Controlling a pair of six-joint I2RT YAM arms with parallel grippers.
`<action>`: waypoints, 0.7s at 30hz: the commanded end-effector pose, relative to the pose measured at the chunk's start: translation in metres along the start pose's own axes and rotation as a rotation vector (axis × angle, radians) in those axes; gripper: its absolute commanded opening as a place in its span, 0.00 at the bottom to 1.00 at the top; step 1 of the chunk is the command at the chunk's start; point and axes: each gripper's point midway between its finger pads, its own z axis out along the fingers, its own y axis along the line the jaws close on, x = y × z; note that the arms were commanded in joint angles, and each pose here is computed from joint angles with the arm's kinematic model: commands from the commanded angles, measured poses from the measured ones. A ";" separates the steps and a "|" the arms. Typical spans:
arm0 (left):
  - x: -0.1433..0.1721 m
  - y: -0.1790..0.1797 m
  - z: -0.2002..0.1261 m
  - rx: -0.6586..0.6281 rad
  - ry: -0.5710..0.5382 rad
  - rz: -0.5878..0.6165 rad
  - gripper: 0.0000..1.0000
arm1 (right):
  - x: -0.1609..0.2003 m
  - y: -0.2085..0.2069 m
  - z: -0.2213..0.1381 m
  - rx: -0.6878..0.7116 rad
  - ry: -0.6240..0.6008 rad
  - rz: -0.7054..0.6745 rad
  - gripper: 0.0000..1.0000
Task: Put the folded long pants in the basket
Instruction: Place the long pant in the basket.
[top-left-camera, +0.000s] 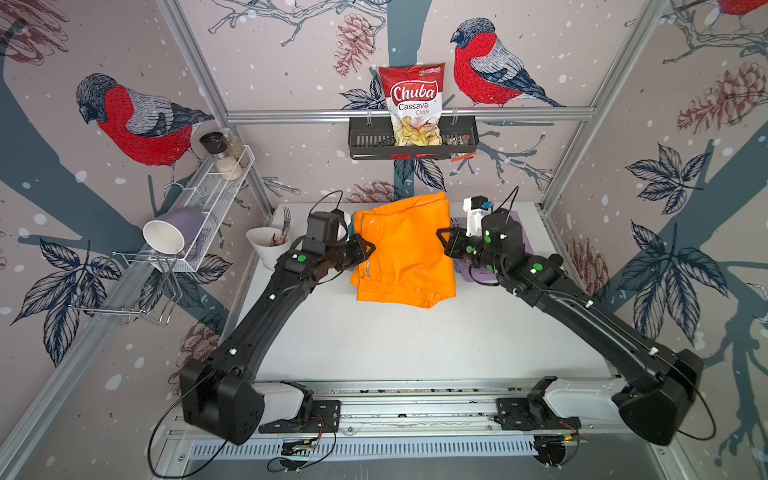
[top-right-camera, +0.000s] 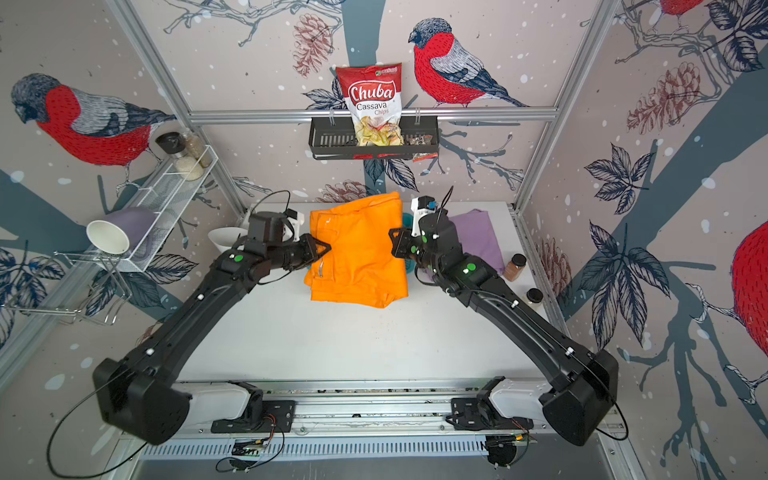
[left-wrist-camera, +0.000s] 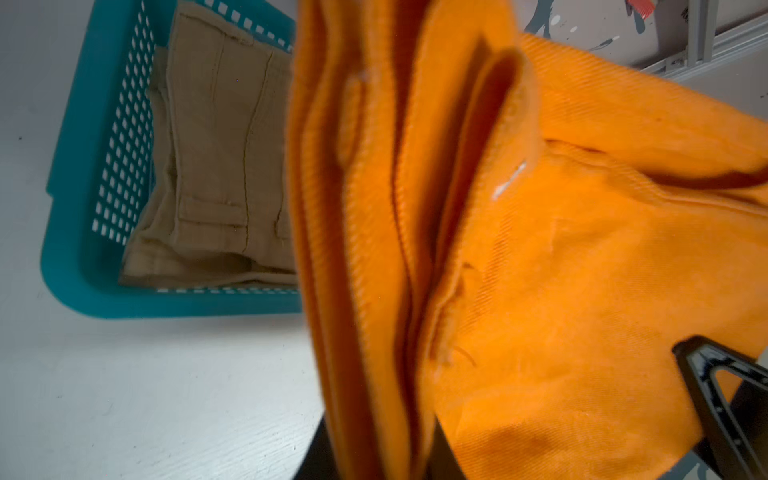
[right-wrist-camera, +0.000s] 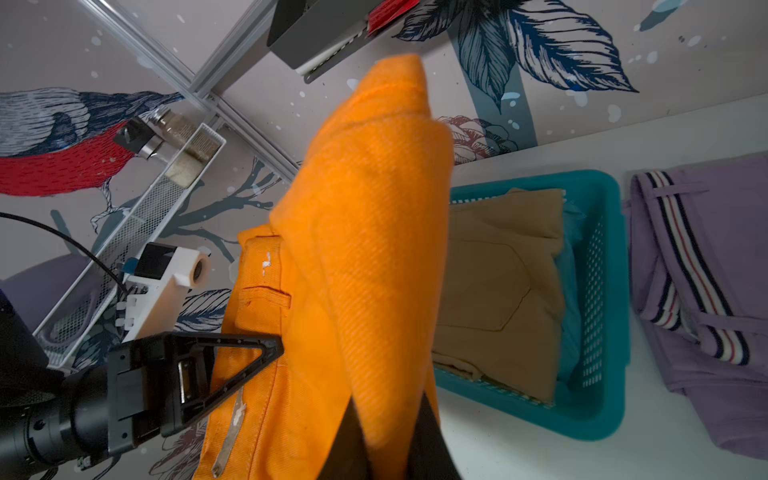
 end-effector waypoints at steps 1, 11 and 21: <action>-0.022 0.012 0.012 -0.046 0.032 -0.011 0.00 | -0.026 -0.017 0.014 0.023 -0.027 0.008 0.00; -0.075 0.041 0.085 -0.139 0.126 -0.069 0.00 | -0.043 -0.088 0.097 0.104 0.046 0.025 0.00; -0.088 0.090 0.115 -0.321 0.180 -0.061 0.00 | -0.015 -0.122 0.166 0.115 0.159 0.014 0.00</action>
